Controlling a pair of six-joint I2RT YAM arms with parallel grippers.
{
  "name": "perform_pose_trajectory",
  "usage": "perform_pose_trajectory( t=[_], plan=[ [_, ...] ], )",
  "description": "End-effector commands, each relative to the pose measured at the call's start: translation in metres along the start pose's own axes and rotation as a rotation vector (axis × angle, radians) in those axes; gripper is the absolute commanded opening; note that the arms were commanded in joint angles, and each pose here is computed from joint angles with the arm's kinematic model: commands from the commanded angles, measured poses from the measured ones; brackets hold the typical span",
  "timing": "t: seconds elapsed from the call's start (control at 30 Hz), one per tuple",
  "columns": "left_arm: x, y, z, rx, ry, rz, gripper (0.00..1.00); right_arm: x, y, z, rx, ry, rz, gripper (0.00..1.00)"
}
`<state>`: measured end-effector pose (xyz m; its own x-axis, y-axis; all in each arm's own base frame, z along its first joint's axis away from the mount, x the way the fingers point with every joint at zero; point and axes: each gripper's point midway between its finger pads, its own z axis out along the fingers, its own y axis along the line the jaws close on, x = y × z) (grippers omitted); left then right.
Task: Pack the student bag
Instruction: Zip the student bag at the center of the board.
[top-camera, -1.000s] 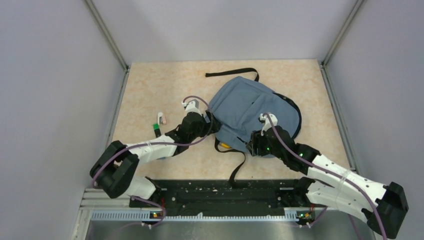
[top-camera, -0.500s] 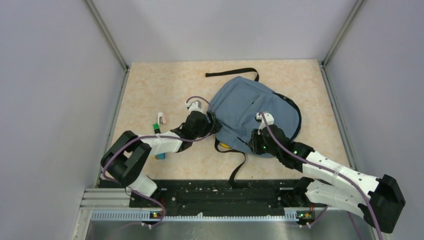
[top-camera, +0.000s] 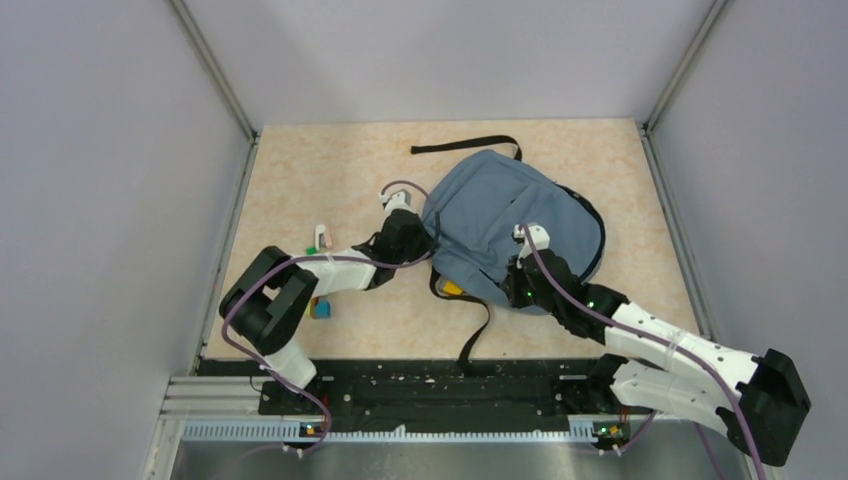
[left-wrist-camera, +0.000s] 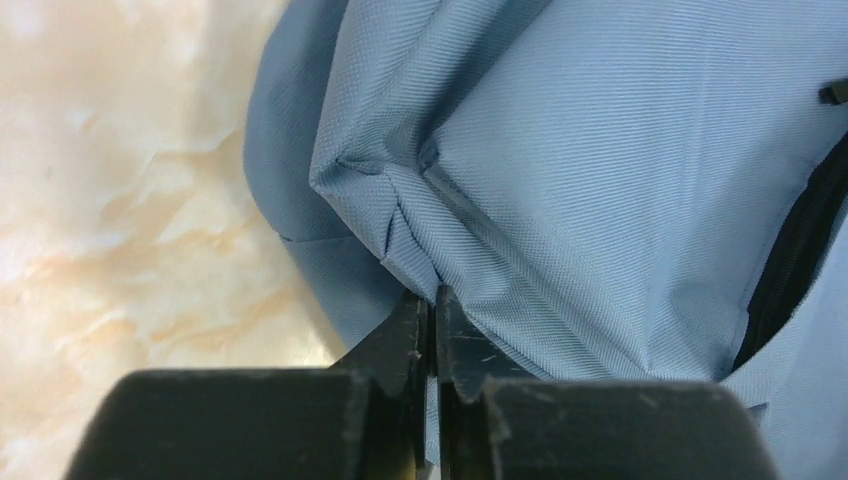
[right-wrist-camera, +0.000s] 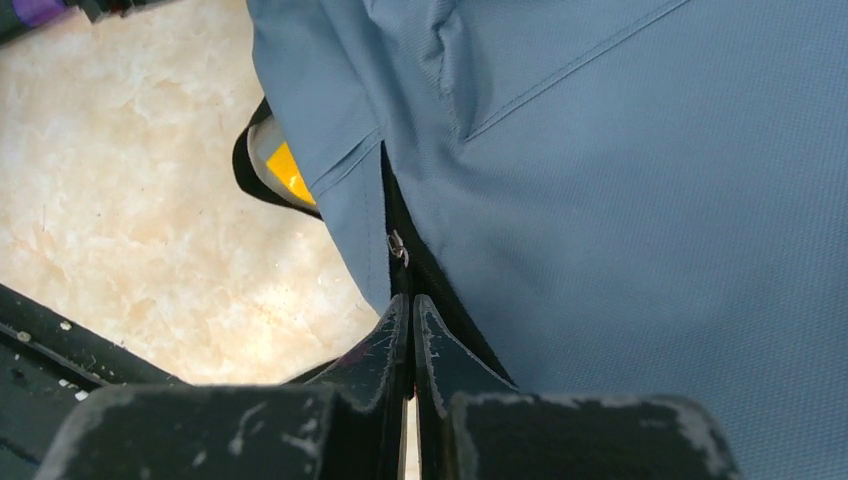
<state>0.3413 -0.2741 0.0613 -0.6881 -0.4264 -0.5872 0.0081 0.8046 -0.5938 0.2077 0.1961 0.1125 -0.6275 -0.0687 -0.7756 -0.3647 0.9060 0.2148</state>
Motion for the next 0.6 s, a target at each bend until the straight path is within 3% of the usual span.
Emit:
perform_pose_trajectory(
  t=[0.0, 0.57],
  plan=[
    [-0.054, -0.037, 0.013, 0.049, -0.131, 0.039, 0.0, -0.019, 0.001, -0.011, 0.018, -0.055, -0.007, 0.0],
    [-0.181, 0.033, 0.052, -0.108, -0.33, 0.024, 0.0, -0.025, -0.032, -0.028, 0.179, -0.1, 0.02, 0.0]
  ],
)
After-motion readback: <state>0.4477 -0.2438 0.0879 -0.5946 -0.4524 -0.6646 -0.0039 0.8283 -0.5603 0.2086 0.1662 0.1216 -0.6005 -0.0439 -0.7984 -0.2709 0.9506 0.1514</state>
